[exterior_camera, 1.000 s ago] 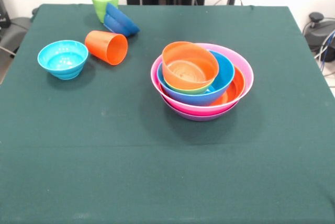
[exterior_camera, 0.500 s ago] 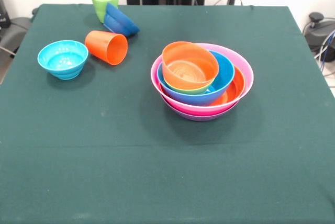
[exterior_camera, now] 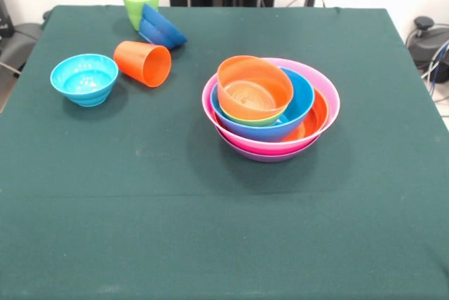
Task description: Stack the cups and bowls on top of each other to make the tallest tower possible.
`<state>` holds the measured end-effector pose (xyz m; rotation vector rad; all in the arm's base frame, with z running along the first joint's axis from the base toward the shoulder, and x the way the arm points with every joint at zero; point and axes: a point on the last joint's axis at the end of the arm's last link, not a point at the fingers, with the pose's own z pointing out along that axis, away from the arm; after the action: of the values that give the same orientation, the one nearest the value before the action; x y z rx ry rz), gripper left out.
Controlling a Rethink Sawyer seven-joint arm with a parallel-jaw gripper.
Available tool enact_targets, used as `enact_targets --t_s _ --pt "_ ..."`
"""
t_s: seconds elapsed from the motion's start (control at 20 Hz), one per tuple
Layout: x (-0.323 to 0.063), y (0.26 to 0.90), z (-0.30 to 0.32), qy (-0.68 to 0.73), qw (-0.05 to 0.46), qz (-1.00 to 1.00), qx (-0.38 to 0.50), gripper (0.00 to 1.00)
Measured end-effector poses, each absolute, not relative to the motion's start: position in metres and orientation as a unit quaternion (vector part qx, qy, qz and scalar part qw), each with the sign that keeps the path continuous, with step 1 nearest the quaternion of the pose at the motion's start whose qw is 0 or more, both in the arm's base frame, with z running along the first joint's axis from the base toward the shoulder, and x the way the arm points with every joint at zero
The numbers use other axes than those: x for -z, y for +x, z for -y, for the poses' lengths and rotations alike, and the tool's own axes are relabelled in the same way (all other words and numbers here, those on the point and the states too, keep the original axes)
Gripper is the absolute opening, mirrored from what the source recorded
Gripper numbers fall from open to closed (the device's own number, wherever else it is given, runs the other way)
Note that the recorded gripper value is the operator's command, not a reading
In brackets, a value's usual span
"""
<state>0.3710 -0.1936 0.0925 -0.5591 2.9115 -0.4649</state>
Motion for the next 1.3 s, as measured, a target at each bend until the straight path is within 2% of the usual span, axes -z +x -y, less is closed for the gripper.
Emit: enact_targets --t_s 0.4,0.7,0.95,1.0,1.3 --pt "-0.122 0.362 0.212 -0.206 0.048 -0.961 0.177 1.00" --pt "-0.125 0.355 0.217 -0.200 0.033 -0.964 0.171 1.00" --pt "-0.117 0.352 0.230 -0.133 0.064 -0.975 0.168 1.00" --pt "-0.106 0.349 0.240 -0.075 0.087 -0.980 0.164 1.00" --pt "-0.078 0.335 0.265 0.037 0.113 -0.980 0.158 1.00"
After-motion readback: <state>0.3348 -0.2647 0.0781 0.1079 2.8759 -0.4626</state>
